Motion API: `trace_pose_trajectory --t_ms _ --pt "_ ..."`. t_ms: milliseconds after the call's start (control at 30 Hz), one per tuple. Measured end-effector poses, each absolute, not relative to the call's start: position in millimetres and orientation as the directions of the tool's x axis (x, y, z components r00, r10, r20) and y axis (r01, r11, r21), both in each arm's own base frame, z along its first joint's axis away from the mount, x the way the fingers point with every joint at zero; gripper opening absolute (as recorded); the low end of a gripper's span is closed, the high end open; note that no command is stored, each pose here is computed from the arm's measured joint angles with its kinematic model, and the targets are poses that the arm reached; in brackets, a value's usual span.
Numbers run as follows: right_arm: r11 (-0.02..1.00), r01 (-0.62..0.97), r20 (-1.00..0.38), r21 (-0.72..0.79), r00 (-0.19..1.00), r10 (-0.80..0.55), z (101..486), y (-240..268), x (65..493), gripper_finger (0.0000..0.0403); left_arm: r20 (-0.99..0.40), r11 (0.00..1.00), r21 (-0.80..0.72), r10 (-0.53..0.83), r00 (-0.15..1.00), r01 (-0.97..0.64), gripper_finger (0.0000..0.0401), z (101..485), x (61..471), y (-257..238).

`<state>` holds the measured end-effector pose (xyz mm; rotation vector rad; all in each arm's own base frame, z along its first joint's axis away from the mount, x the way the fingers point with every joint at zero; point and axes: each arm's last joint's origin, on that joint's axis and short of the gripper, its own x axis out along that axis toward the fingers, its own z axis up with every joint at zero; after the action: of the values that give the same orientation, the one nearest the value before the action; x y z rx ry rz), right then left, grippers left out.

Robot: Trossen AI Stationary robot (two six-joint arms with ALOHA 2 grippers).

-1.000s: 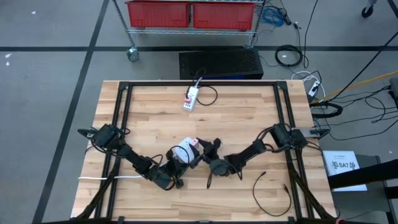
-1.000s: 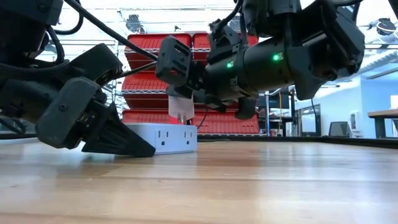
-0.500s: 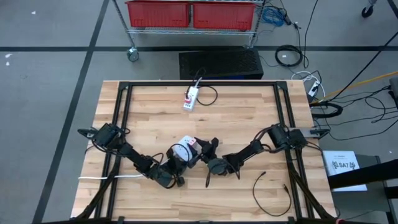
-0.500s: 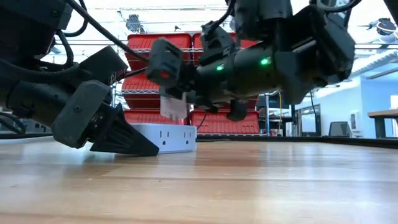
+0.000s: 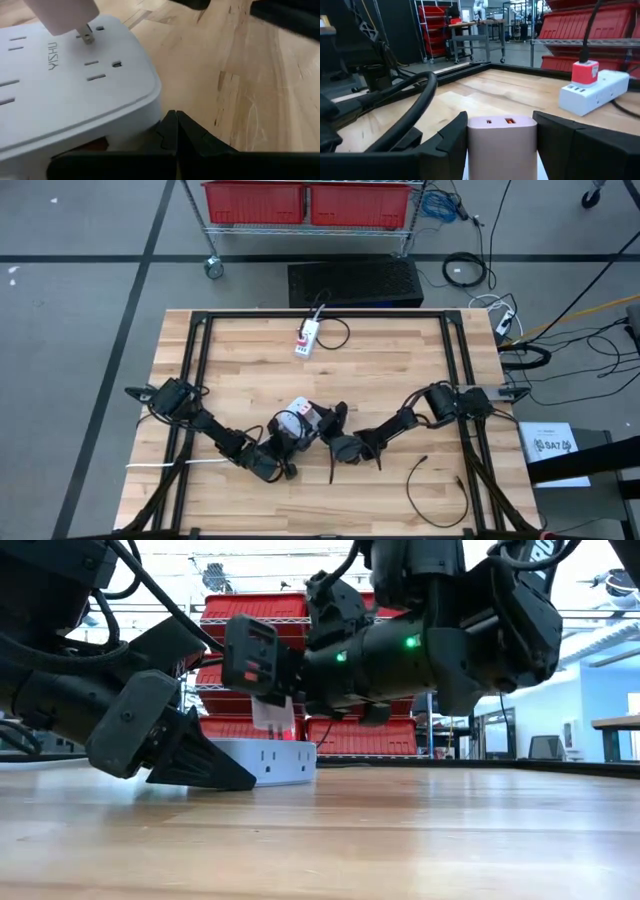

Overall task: Insert USB
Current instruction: Insert the light pink charger adapter into the bottom white outlet extension

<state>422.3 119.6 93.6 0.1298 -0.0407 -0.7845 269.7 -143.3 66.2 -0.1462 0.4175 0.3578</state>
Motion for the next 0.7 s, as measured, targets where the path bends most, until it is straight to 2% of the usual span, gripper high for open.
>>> trace_pose_trajectory --t_ms 367,700 --pt "0.702 0.704 0.023 0.104 0.704 -0.710 99.8 119.4 422.1 0.0163 -0.421 0.927 -0.070 0.309 0.853 -0.370 0.0000 66.2 269.7 -143.3" --pt "0.699 0.710 -0.004 0.081 0.702 -0.712 94.8 116.2 423.2 0.0163 -0.421 0.926 -0.071 0.308 0.853 -0.370 0.0000 66.2 269.6 -143.4"
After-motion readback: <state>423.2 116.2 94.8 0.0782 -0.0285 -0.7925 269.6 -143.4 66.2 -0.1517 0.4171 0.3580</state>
